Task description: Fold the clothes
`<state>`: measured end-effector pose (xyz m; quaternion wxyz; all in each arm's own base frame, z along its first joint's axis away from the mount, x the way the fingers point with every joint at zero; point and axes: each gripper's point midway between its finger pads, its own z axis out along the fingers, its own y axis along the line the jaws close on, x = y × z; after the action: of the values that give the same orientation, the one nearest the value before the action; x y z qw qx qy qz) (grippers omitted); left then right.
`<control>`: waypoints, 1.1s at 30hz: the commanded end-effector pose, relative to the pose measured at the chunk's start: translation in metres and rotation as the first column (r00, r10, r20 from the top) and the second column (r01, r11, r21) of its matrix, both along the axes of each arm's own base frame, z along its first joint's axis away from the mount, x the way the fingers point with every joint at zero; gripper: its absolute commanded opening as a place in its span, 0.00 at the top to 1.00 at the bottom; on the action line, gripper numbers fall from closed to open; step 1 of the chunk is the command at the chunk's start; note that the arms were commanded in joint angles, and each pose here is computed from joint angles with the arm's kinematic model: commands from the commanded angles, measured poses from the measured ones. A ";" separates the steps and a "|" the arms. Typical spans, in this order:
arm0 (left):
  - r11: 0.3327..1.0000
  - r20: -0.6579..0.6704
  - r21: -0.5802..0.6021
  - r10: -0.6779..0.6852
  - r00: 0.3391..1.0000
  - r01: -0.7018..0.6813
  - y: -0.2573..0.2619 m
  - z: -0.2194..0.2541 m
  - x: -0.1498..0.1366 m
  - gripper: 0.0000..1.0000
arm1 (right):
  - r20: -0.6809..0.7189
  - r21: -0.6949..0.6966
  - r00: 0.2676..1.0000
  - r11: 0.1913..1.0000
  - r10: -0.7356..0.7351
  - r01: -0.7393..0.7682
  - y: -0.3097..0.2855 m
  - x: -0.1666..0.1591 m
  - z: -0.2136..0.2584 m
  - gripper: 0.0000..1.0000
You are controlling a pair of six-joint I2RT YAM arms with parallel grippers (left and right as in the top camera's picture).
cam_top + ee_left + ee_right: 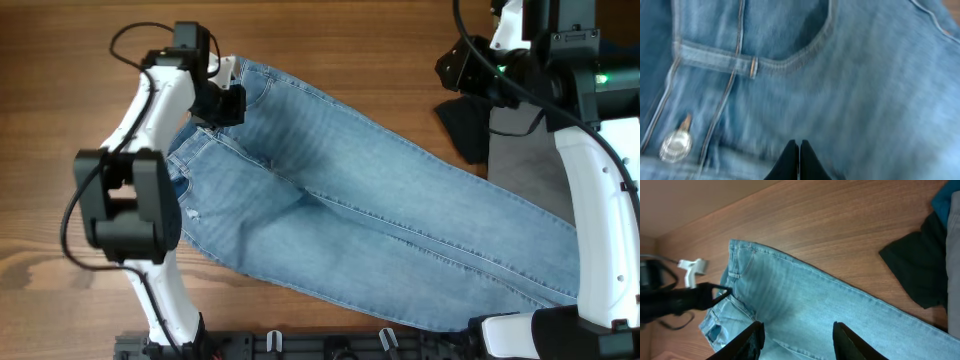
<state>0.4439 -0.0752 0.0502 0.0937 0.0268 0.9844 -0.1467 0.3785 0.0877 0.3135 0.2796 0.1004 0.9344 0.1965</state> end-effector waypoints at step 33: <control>0.662 0.139 -0.037 0.745 0.652 -0.748 0.331 0.074 -0.054 0.85 | -0.282 -0.084 0.958 0.994 0.050 -0.077 0.000 0.019 -0.098 0.58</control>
<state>0.3588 0.2980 0.0582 0.1457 -0.4548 0.8767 -0.0569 0.3921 0.0784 0.2523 0.2009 0.0974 0.9648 0.1392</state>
